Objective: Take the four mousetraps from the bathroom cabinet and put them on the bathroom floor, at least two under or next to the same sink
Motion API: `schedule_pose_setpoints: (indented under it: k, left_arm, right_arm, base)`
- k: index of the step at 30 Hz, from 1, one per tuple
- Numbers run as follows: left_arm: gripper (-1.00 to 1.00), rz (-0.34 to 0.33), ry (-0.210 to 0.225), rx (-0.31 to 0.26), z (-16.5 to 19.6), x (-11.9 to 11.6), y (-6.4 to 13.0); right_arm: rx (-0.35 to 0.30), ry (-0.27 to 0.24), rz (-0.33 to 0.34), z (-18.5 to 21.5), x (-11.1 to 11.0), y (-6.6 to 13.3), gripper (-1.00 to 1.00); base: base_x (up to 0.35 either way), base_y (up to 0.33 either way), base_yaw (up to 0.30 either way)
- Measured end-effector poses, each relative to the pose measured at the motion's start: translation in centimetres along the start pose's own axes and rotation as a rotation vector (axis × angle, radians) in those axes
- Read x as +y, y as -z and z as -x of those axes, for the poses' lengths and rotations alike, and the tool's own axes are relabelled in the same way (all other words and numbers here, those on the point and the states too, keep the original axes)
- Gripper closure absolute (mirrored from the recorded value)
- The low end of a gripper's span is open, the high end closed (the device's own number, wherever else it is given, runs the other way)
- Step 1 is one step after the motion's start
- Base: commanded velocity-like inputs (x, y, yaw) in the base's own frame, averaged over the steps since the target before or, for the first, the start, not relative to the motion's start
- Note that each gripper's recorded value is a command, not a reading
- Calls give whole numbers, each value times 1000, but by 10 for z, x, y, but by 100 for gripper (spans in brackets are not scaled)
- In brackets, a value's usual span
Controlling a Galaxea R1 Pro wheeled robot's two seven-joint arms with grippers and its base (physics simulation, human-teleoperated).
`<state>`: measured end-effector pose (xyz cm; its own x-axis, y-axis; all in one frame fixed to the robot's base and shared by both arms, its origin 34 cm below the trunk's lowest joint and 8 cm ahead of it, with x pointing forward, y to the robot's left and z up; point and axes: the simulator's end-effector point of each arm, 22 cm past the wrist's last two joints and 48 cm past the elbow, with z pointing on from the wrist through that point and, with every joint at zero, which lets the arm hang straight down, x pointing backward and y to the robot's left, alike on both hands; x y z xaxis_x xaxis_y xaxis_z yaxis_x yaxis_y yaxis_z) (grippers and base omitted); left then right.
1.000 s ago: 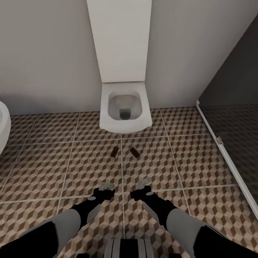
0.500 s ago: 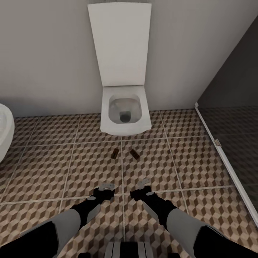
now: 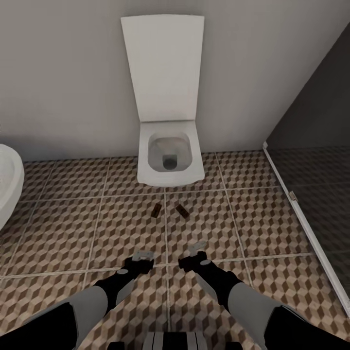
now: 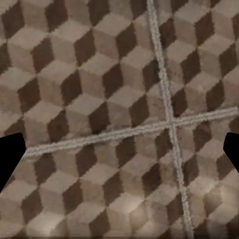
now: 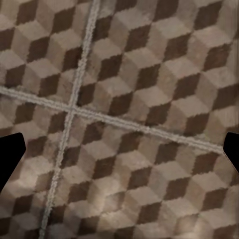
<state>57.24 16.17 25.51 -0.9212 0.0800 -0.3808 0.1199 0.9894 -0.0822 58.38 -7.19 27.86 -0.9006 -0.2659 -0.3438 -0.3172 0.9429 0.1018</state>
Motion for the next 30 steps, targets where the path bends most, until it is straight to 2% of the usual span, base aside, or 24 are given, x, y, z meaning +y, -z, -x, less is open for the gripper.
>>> schedule_pose_setpoints:
  k: [7,12,17,25,30]
  left_arm:
    - [-100,13,0,22,-10,9,14]
    - [-100,27,-1,43,-21,19,26]
    - [-100,47,-2,56,-37,34,39]
    - [-100,100,-11,18,-47,65,61]
    - [-100,149,-23,26,-60,89,78]
  right_arm:
    - [-48,-3,-10,14,-12,12,-100]
    - [-75,-2,-22,19,-30,21,-100]
    - [-98,6,8,20,-40,31,-100]
    - [-79,20,39,6,-63,46,-100]
    - [-55,23,30,-7,-79,56,-100]
  base:
    - [0,0,0]
    - [0,0,0]
    - [0,0,0]
    - [0,0,0]
    - [0,0,0]
